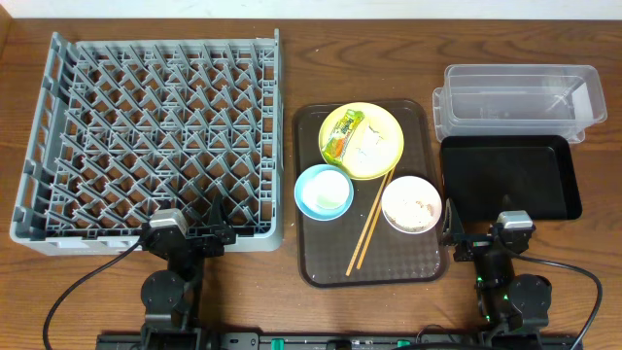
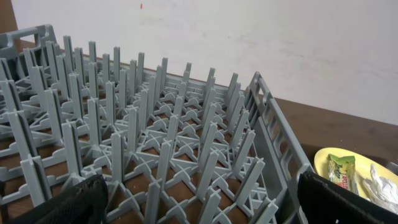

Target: Sort waste into correct bins and load items into the dishwasher rack

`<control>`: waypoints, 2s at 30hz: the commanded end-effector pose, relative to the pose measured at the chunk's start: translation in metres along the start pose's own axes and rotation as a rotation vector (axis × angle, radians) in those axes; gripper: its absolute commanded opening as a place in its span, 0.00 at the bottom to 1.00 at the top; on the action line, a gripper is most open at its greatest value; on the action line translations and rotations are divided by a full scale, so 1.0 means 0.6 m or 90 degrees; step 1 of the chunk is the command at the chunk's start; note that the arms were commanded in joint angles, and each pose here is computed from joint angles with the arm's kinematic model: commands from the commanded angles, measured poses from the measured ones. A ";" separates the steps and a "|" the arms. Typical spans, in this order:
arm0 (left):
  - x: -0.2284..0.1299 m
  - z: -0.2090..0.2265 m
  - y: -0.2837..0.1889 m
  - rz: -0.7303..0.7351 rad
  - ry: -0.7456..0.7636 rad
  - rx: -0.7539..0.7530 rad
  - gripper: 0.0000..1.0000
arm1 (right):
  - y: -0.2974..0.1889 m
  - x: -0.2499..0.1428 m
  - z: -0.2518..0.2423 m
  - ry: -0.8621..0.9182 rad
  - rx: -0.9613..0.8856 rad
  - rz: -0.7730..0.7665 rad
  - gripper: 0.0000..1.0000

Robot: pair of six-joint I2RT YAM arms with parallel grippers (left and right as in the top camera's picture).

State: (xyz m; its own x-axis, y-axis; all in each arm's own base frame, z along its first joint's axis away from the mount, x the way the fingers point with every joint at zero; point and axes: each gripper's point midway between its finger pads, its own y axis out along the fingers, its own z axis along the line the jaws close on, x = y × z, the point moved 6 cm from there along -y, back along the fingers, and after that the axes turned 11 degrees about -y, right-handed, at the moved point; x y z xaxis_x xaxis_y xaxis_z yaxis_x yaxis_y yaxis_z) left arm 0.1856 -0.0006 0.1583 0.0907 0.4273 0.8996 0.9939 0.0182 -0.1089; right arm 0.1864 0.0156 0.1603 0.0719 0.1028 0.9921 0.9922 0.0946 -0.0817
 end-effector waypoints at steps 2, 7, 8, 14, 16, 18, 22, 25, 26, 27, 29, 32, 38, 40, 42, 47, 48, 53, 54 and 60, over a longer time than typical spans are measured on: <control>-0.022 0.011 0.002 0.034 0.001 0.019 0.98 | 0.000 -0.003 0.002 -0.004 0.002 0.005 0.99; -0.022 0.011 0.002 0.034 0.001 0.019 0.98 | 0.000 -0.003 0.002 -0.004 0.002 0.005 0.99; -0.022 0.011 0.002 0.034 0.001 0.019 0.98 | 0.000 -0.003 0.002 -0.004 0.002 0.005 0.99; -0.022 0.011 0.002 0.034 0.001 0.019 0.98 | 0.000 -0.003 0.002 -0.004 0.002 0.005 0.99; -0.022 0.011 0.002 0.034 0.001 0.019 0.98 | 0.000 -0.003 0.002 -0.004 0.002 0.005 0.99; -0.022 0.011 0.002 0.034 0.001 0.019 0.98 | 0.000 -0.003 0.002 -0.004 0.002 0.005 0.99; -0.022 0.011 0.002 0.034 0.001 0.019 0.98 | 0.000 -0.003 0.002 -0.004 0.002 0.005 0.99; -0.022 0.011 0.002 0.034 0.001 0.019 0.98 | 0.000 -0.003 0.002 -0.004 0.002 0.005 0.99; -0.022 0.011 0.002 0.034 0.001 0.019 0.98 | 0.000 -0.003 0.002 -0.004 0.002 0.005 0.99; -0.022 0.011 0.002 0.034 0.001 0.019 0.98 | 0.000 -0.003 0.002 -0.004 0.002 0.005 0.99; -0.022 0.011 0.002 0.034 0.001 0.019 0.98 | 0.000 -0.003 0.002 -0.004 0.002 0.005 0.99; -0.022 0.011 0.002 0.034 0.001 0.019 0.98 | 0.000 -0.003 0.002 -0.004 0.002 0.005 0.99; -0.022 0.011 0.002 0.034 0.001 0.019 0.98 | 0.000 -0.003 0.002 -0.004 0.002 0.005 0.99; -0.022 0.011 0.002 0.034 0.001 0.019 0.98 | 0.000 -0.002 0.002 -0.004 0.002 0.003 0.99; -0.022 0.011 0.002 0.034 0.001 0.019 0.98 | 0.000 0.001 0.001 -0.004 0.001 -0.003 0.99; -0.022 0.011 0.002 0.034 0.001 0.020 0.98 | 0.000 -0.002 0.002 -0.004 0.002 0.004 0.99; -0.021 0.012 0.002 0.032 0.001 0.023 0.98 | 0.000 -0.002 0.002 -0.004 0.002 0.004 0.99; -0.022 0.011 0.002 0.034 -0.002 0.019 0.98 | 0.000 0.003 0.002 0.020 0.003 -0.007 0.99; -0.020 0.010 0.001 0.033 -0.002 0.018 0.98 | 0.000 0.004 0.002 0.022 0.003 -0.009 0.99; 0.011 -0.004 -0.011 0.060 0.000 0.031 0.98 | -0.002 0.020 -0.002 0.044 -0.005 -0.019 0.99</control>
State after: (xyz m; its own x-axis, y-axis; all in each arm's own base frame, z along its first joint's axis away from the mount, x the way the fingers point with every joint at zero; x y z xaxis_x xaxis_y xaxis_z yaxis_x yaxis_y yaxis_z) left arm 0.1817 -0.0005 0.1552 0.1678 0.4249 0.8895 0.9809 0.0179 -0.1936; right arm 0.1866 0.0156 0.1637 0.0588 0.0630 0.9963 0.9934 0.0943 -0.0646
